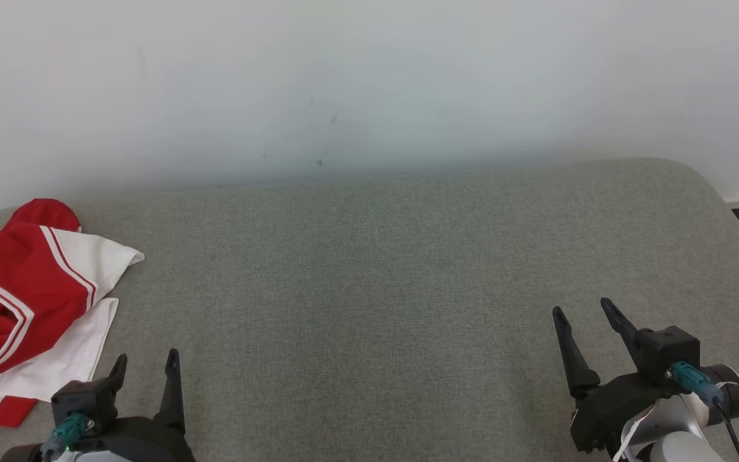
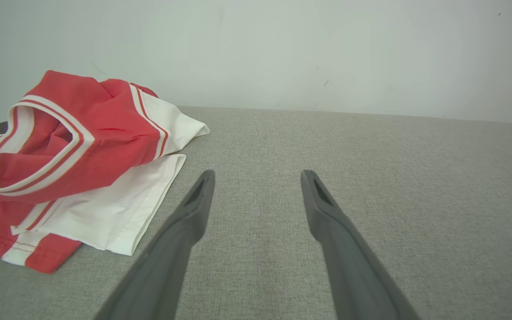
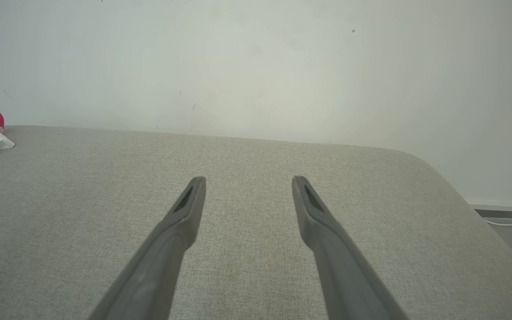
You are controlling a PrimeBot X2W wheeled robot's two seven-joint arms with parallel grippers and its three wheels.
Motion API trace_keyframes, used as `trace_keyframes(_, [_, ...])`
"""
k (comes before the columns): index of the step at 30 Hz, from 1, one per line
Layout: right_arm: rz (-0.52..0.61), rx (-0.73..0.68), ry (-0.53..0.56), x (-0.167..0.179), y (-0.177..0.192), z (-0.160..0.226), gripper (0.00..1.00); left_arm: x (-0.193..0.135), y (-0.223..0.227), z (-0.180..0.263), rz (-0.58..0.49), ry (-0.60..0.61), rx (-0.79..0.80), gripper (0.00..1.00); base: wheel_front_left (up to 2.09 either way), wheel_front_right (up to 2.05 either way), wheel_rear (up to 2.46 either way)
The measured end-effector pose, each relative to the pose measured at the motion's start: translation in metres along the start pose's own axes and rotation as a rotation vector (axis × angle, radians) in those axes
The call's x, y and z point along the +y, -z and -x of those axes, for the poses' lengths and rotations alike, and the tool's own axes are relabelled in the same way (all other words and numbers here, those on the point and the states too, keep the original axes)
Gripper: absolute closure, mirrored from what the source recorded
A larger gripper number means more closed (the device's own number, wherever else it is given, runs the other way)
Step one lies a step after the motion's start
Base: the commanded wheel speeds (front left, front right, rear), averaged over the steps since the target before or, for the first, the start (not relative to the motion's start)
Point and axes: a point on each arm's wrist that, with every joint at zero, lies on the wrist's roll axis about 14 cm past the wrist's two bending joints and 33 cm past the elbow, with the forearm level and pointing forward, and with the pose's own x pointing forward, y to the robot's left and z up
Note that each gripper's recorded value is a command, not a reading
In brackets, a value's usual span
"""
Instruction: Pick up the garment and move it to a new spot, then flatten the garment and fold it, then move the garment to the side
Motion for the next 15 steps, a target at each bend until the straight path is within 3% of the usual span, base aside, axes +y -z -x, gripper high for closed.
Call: trace_keyframes(15, [0.002,0.004,-0.003,0.0,0.0,-0.005,0.0,0.01,-0.009,-0.001,0.011,-0.035,-0.018,0.0,0.0,0.0,0.0])
